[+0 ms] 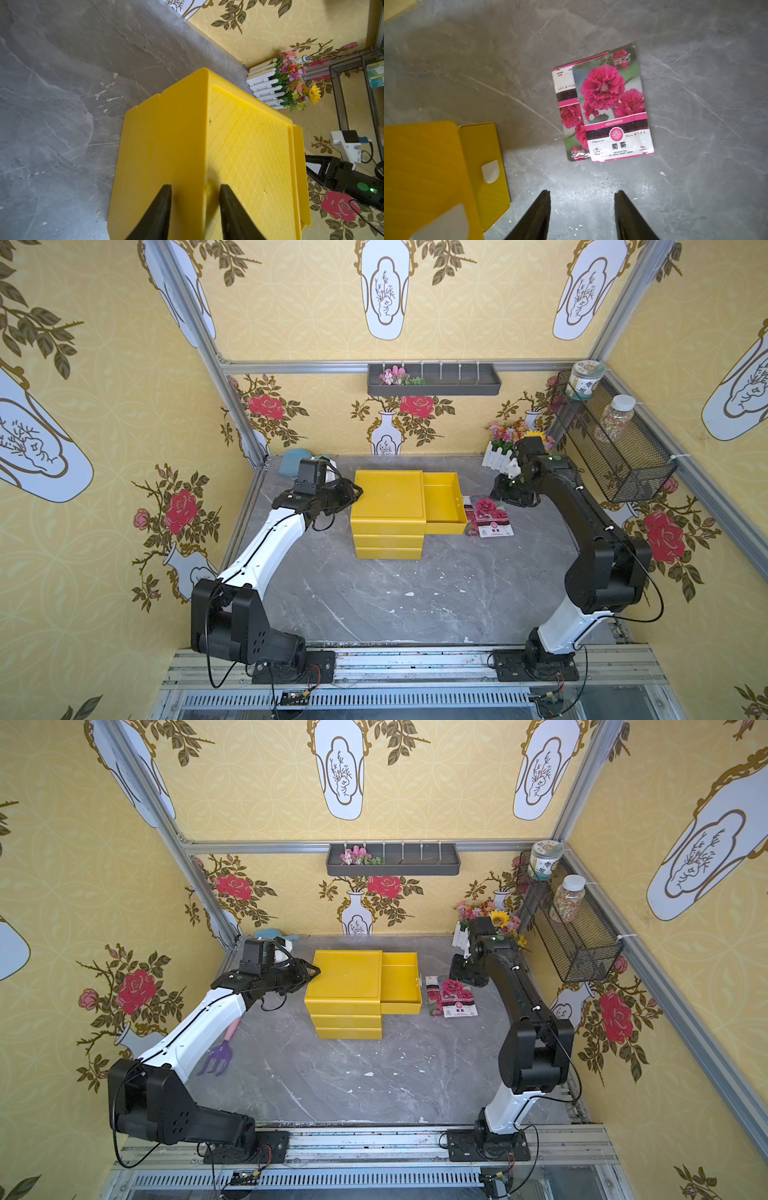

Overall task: Take the seed bags out of the drawer
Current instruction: Close the drawer in the storage box.

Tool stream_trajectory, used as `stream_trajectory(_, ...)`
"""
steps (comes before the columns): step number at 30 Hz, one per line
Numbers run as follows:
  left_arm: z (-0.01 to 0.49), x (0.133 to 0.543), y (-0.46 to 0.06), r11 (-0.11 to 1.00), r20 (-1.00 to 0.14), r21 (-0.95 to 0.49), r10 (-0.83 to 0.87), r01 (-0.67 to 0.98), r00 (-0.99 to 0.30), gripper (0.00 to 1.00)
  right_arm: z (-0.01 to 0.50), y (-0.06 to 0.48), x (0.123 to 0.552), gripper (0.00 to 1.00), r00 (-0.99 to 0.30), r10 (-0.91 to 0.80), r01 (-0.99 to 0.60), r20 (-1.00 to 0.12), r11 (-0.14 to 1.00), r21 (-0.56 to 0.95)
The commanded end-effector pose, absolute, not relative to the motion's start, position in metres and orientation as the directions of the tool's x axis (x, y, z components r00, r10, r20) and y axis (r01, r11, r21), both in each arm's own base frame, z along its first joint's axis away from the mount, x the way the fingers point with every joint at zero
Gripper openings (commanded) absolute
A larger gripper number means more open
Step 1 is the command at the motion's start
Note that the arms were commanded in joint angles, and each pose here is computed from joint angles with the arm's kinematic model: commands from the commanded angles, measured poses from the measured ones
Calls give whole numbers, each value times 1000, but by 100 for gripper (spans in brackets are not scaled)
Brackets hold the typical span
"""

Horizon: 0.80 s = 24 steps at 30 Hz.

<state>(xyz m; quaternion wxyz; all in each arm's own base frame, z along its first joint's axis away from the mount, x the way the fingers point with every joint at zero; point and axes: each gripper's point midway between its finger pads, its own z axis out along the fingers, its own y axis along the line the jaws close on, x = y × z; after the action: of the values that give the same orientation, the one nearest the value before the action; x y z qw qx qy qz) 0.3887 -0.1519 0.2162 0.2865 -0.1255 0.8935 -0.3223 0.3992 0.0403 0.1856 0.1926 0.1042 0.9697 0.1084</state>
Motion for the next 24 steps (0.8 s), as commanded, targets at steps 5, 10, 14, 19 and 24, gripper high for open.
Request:
stream_trajectory(5,196,370,-146,789,-371,-606,-393,-101,-842,43,199,82,382,55,-905,227,79,-359,921,381)
stream_trajectory(10,197,369,-146,785,-367,-610,-398,-105,-841,43,202,107,376,55,-912,200,41,-358,913,405)
stream_trajectory(14,196,366,-147,783,-362,-612,-399,-108,-843,43,203,122,375,56,-916,179,19,-359,913,408)
stream_trajectory(19,196,365,-148,781,-360,-614,-402,-110,-842,43,203,132,378,57,-921,167,5,-352,909,416)
stream_trajectory(24,194,364,-148,781,-354,-614,-402,-115,-844,43,204,141,380,57,-924,161,-6,-348,901,433)
